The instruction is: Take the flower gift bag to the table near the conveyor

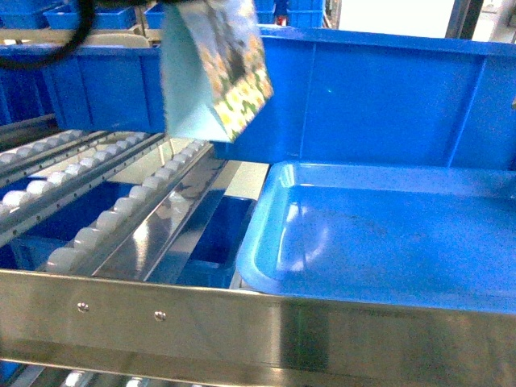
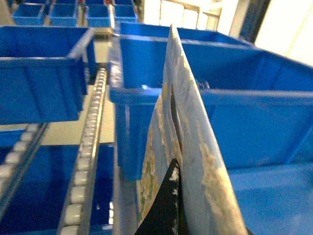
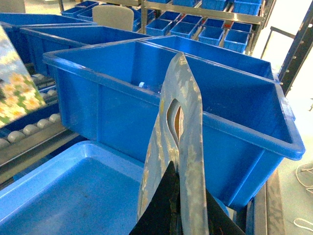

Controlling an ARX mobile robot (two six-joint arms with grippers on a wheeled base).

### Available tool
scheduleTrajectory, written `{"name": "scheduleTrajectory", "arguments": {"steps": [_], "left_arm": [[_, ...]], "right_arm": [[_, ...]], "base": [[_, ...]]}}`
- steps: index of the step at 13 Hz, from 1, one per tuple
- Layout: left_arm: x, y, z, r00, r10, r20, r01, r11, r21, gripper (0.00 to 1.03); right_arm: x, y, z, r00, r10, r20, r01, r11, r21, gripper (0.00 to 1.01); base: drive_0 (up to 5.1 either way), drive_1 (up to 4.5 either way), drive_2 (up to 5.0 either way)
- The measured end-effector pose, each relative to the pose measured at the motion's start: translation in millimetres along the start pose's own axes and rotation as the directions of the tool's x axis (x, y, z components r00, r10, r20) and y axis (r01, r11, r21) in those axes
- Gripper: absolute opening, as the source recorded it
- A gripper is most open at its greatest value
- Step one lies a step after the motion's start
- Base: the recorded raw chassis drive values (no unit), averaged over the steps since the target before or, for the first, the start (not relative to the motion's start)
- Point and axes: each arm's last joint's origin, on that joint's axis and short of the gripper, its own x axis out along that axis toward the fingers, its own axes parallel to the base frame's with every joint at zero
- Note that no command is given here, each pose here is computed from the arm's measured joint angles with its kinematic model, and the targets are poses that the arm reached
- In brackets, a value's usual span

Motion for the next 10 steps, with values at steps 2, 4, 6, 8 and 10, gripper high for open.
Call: {"name": "scheduleTrajectory", "arguments": {"steps": [2, 4, 6, 8, 10], "left_arm": [[-34.5, 22.5, 11.8, 0.996, 0.071, 0.06, -0.067, 0.9951, -0.072, 0.02], [-65.6, 37.6, 2.9, 0.992, 0.111, 0.056, -0.104, 0.989, -0.104, 0.02], [-85.8, 41.6, -8.8, 0.993, 0.114, 0.035, -0.109, 0.9879, -0.11, 0.02], [-96.3, 40.6, -12.9, 0.996, 0.087, 0.017, -0.085, 0.9904, -0.109, 0.02], [-96.4, 40.3, -12.5, 0.996, 0.082, 0.019, -0.079, 0.9908, -0.11, 0.02]], "right_arm": [[0.0, 0.0, 0.0, 1.0, 0.0, 0.0, 0.0, 1.0, 0.0, 0.02], [0.0, 0.0, 0.0, 1.0, 0.0, 0.0, 0.0, 1.0, 0.0, 0.02], [0.0, 0.0, 0.0, 1.0, 0.0, 0.0, 0.0, 1.0, 0.0, 0.02], [0.0, 0.1, 0.0, 1.0, 0.001, 0.0, -0.001, 1.0, 0.0, 0.02], [0.2, -0.1, -0.2, 1.0, 0.002, 0.0, -0.002, 1.0, 0.0, 0.02]], "base": [[0.0, 0.0, 0.0], [0.0, 0.0, 0.0], [0.0, 0.0, 0.0], [0.0, 0.0, 0.0], [0.1, -1.92, 2.0]]}}
